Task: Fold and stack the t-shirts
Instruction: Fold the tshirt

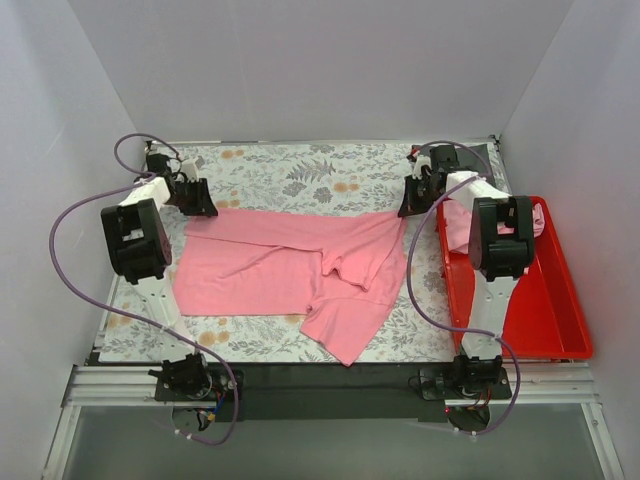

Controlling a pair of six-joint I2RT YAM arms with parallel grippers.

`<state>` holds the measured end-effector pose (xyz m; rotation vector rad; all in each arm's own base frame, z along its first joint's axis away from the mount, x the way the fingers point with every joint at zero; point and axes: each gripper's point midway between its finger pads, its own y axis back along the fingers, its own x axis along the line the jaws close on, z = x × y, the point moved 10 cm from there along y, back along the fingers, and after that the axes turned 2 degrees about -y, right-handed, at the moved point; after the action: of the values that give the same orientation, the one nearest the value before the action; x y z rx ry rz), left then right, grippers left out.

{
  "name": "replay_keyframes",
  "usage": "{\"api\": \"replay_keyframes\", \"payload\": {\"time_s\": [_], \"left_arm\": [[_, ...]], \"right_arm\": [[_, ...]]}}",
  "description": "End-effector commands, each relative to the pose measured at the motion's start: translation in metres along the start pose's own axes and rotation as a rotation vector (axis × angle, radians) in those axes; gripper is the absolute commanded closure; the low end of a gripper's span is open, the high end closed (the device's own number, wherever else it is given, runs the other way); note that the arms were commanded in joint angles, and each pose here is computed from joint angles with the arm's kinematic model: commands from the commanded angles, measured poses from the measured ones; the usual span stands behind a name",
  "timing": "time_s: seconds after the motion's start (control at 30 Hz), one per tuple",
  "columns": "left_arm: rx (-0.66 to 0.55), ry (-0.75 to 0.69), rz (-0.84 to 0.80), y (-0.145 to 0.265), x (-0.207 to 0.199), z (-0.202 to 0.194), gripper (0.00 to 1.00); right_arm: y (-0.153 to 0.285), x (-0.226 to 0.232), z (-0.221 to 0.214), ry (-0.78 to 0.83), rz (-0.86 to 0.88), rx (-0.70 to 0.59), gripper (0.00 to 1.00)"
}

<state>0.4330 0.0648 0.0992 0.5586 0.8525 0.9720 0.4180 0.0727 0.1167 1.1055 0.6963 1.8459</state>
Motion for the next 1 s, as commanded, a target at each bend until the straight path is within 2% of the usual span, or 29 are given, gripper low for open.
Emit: {"api": "replay_keyframes", "payload": {"time_s": [0.0,0.2,0.27,0.4,0.53,0.6,0.67,0.73,0.77,0.97], "left_arm": [[0.051,0.039,0.121,0.000,-0.005,-0.003,0.71],[0.090,0.200,0.362,-0.007,0.044,-0.021,0.80],[0.074,0.226,0.351,-0.005,0.053,-0.020,0.79],[0.040,0.235,0.273,-0.009,0.049,-0.011,0.78],[0.012,0.224,0.262,-0.014,0.047,0.002,0.76],[-0.001,0.221,0.256,-0.014,0.047,0.008,0.74],[-0.033,0.206,0.240,-0.007,0.044,0.018,0.70],[-0.059,0.185,0.212,0.000,0.039,0.026,0.67],[-0.091,0.164,0.203,0.010,0.033,0.035,0.66],[-0.187,0.064,0.142,0.058,0.002,0.064,0.58]], "right_arm": [[-0.002,-0.006,0.011,0.060,-0.049,-0.019,0.99],[-0.004,-0.013,0.026,0.132,-0.163,-0.047,0.99],[-0.008,-0.016,0.029,0.145,-0.168,-0.047,0.99],[-0.019,-0.010,0.044,0.175,-0.138,-0.074,0.99],[-0.030,0.000,0.063,0.235,-0.137,-0.108,0.97],[-0.027,0.005,0.074,0.262,-0.149,-0.138,0.86],[-0.022,0.009,0.081,0.298,-0.153,-0.161,0.70],[-0.011,0.014,0.090,0.333,-0.160,-0.194,0.61],[-0.007,0.016,0.092,0.343,-0.159,-0.202,0.53],[0.041,0.037,0.101,0.434,-0.155,-0.276,0.37]]}}
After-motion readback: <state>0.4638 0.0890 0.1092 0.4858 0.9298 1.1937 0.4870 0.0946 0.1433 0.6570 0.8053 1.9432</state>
